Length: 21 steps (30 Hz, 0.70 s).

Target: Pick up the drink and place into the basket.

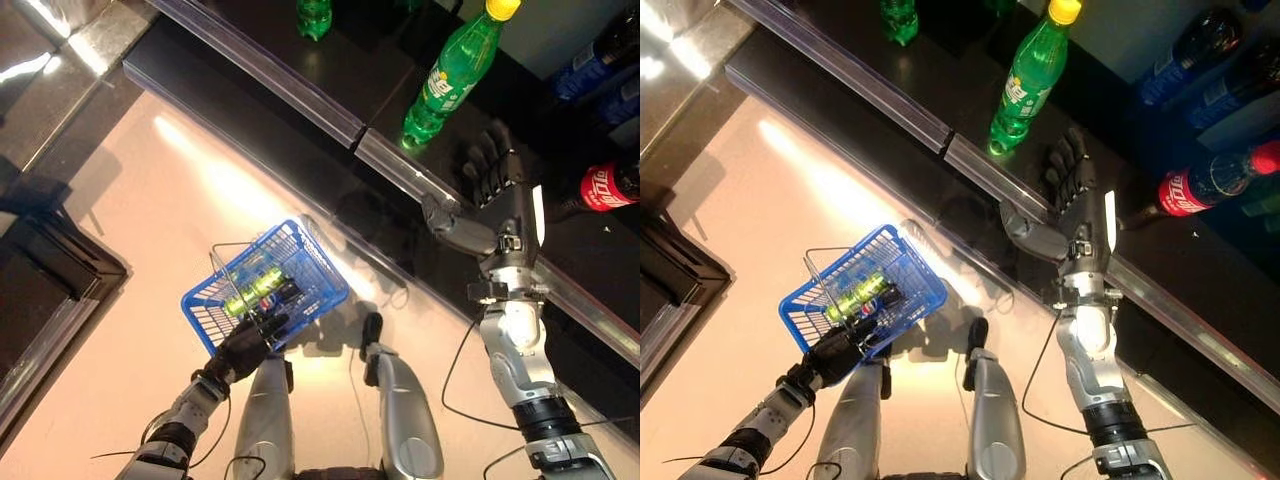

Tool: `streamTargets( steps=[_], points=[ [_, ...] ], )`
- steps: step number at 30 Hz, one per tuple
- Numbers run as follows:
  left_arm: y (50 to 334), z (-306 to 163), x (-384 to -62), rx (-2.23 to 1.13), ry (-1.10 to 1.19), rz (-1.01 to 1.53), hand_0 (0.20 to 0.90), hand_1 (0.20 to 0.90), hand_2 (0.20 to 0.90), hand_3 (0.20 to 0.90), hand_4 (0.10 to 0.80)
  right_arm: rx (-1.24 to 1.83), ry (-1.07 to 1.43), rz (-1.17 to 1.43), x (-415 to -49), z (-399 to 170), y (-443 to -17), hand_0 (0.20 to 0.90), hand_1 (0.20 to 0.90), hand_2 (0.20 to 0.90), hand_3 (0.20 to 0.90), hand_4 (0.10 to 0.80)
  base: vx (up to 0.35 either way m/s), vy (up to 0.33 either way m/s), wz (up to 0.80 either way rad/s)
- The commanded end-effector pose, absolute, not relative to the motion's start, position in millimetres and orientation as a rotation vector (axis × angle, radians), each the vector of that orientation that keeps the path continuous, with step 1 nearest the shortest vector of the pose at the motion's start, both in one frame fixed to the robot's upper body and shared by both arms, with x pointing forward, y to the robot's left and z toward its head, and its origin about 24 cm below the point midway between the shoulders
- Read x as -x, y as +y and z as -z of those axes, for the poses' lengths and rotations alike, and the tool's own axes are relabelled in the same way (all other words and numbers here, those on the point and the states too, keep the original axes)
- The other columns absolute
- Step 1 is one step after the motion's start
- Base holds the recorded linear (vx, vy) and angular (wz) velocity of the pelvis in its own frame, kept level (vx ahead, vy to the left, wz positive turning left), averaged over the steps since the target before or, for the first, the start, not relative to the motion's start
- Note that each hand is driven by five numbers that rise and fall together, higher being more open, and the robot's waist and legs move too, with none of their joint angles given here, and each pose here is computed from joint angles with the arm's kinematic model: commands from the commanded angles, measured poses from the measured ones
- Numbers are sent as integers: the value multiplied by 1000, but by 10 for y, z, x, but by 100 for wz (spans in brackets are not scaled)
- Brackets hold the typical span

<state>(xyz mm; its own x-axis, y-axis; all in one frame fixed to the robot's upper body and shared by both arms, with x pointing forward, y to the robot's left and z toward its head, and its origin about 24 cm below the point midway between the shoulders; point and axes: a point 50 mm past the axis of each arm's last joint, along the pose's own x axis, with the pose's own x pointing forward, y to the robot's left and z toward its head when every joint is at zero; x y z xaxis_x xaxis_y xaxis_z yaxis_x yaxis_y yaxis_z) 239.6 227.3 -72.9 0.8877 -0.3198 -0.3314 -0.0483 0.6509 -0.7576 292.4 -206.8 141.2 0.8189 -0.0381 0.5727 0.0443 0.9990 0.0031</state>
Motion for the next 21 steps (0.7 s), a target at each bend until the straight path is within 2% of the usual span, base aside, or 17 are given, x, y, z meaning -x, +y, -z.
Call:
streamTargets(
  steps=[1,21],
  points=[
    [1912,850,-2113,966,479,345,300,300,300,200,100,17,-943,77,-2760,-2093,-2202,900,900,900,900,800,0,0,0],
    [1912,845,-2150,924,537,368,300,300,300,200,100,-41,-953,179,-3054,-2485,-2348,900,900,900,900,800,6,-11,2]
  ],
)
